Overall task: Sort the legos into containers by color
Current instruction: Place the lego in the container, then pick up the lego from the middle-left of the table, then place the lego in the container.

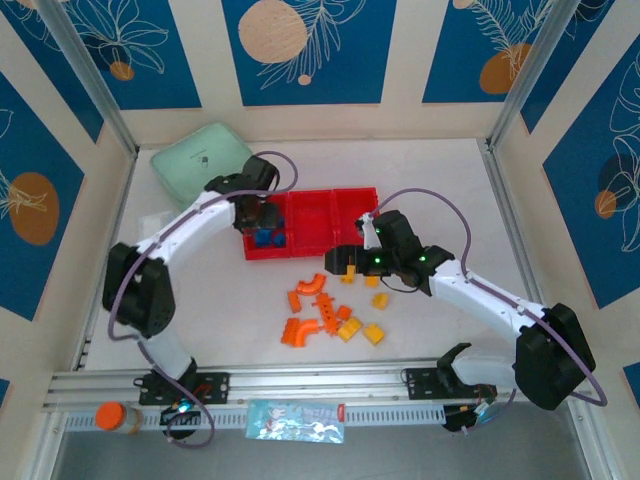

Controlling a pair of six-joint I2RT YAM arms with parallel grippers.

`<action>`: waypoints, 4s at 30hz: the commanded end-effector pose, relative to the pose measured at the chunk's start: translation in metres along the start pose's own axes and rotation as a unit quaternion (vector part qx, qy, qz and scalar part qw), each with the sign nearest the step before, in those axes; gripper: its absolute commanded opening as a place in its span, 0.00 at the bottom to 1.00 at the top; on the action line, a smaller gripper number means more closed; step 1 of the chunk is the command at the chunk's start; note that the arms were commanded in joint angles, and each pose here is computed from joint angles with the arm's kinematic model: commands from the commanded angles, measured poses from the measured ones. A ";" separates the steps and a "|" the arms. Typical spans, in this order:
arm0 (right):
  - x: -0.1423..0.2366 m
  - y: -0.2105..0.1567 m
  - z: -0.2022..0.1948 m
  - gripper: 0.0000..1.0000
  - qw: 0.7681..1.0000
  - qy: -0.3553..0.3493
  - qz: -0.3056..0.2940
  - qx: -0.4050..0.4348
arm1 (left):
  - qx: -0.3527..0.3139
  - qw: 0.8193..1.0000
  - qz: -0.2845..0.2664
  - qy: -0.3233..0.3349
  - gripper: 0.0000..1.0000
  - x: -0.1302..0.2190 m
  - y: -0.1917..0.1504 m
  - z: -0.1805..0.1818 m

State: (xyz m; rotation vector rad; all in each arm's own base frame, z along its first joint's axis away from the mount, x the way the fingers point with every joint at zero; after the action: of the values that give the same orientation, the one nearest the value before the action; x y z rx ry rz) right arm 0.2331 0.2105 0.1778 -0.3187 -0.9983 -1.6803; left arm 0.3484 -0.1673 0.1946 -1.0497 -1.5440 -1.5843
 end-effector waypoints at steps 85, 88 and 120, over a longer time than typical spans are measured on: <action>0.013 0.006 -0.030 0.99 0.998 0.003 -0.022 -0.061 | -0.016 0.996 -0.040 -0.084 0.19 0.011 -0.011 -0.105; 0.018 0.007 -0.036 0.99 0.997 0.000 -0.031 -0.069 | -0.011 0.997 -0.042 -0.068 0.19 -0.008 0.012 -0.106; 0.021 -0.019 -0.029 0.99 0.999 -0.006 0.016 -0.048 | -0.079 0.988 0.005 -0.130 0.46 0.008 -0.042 -0.097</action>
State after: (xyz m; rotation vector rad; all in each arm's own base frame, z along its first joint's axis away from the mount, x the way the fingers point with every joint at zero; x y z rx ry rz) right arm 0.2240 0.1726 0.1673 -0.4058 -0.9169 -1.7402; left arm 0.3166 -0.2595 0.1867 -1.3257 -1.6181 -1.6006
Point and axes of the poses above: each hand's point on the last joint's axis, 136 mm out from that joint toward the fingers, its own x axis back along the fingers, its own z axis along the line the jaws close on, y = z × x, the point moved 5 cm from there along x, back along the fingers, and after that the axes turned 2 degrees about -x, right-handed, at the moved point
